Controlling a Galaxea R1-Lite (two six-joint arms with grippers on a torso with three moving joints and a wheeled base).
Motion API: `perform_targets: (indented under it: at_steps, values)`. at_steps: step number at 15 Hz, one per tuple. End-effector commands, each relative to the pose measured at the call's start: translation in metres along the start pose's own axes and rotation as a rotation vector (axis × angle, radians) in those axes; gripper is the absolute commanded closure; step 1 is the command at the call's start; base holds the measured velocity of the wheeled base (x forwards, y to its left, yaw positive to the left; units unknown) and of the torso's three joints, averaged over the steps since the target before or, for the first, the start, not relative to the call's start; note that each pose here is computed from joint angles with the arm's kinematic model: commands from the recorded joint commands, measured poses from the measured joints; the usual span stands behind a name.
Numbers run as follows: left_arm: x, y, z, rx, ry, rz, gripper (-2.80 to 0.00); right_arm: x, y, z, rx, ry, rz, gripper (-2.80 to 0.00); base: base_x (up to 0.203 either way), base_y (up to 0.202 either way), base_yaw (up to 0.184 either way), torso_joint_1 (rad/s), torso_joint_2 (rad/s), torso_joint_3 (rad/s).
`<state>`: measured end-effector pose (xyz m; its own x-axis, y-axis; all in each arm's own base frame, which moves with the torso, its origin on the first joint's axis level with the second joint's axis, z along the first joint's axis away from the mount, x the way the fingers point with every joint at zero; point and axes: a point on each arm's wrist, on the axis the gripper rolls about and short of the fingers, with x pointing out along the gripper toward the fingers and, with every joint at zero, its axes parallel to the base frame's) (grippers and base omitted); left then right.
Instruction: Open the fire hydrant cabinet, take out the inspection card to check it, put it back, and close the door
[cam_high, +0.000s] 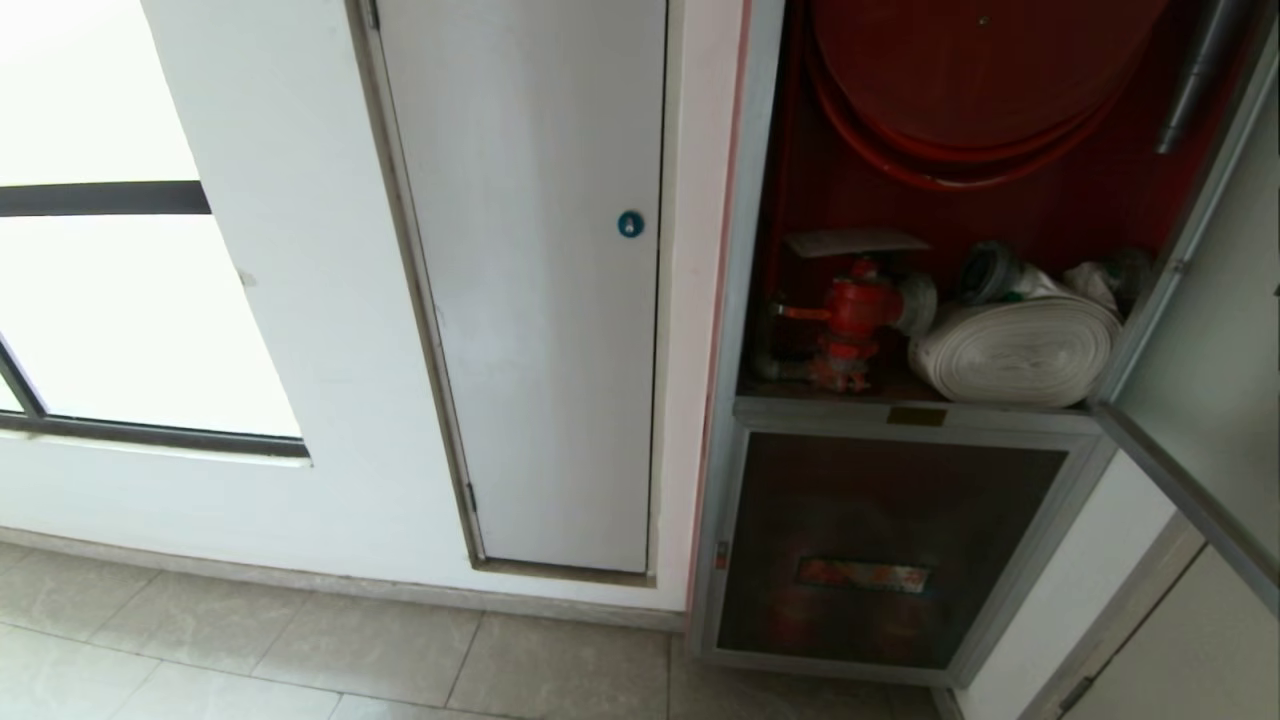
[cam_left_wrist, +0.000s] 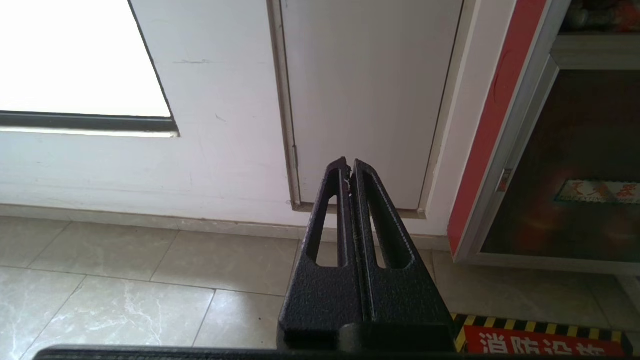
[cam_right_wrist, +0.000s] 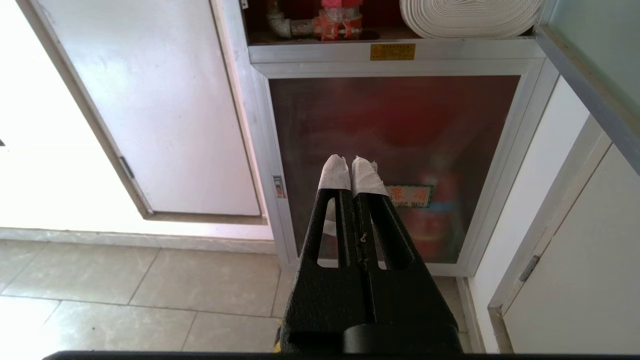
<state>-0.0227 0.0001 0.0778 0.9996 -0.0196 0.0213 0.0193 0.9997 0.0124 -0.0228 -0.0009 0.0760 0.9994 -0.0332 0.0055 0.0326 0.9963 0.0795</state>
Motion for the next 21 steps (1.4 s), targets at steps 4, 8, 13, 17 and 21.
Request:
perform_targets:
  at_steps: [4, 8, 13, 17, 21]
  values:
    - [0.001, 0.000, -0.004, 0.000, 0.014, -0.001, 0.00, -0.002, 0.000, 0.007, 0.003, -0.016, -0.001, 0.00, 0.000, 0.000, 0.000, 0.000, 0.00, 0.000]
    - [0.001, 0.000, -0.004, 0.000, 0.014, 0.001, 0.00, 0.000, 0.004, 0.056, 0.013, -0.032, -0.014, 0.00, 0.000, 0.000, 0.000, 0.000, 0.00, 0.000]
    - [0.001, 0.000, -0.004, 0.000, 0.014, -0.001, 0.00, 0.017, 0.007, 0.129, 0.016, -0.063, -0.160, 0.00, 0.000, 0.000, 0.000, 0.000, 0.00, 0.000]
    - [0.001, 0.000, -0.004, 0.000, 0.014, -0.001, 0.00, 0.035, 0.006, 0.163, 0.011, -0.073, -0.393, 0.00, 0.000, 0.000, 0.000, 0.000, 0.00, 0.000]
    - [0.001, 0.000, -0.004, 0.000, 0.014, -0.001, 0.00, 0.048, 0.003, 0.174, -0.023, -0.071, -0.594, 0.00, 0.000, 0.000, 0.000, 0.000, 0.00, 0.000]
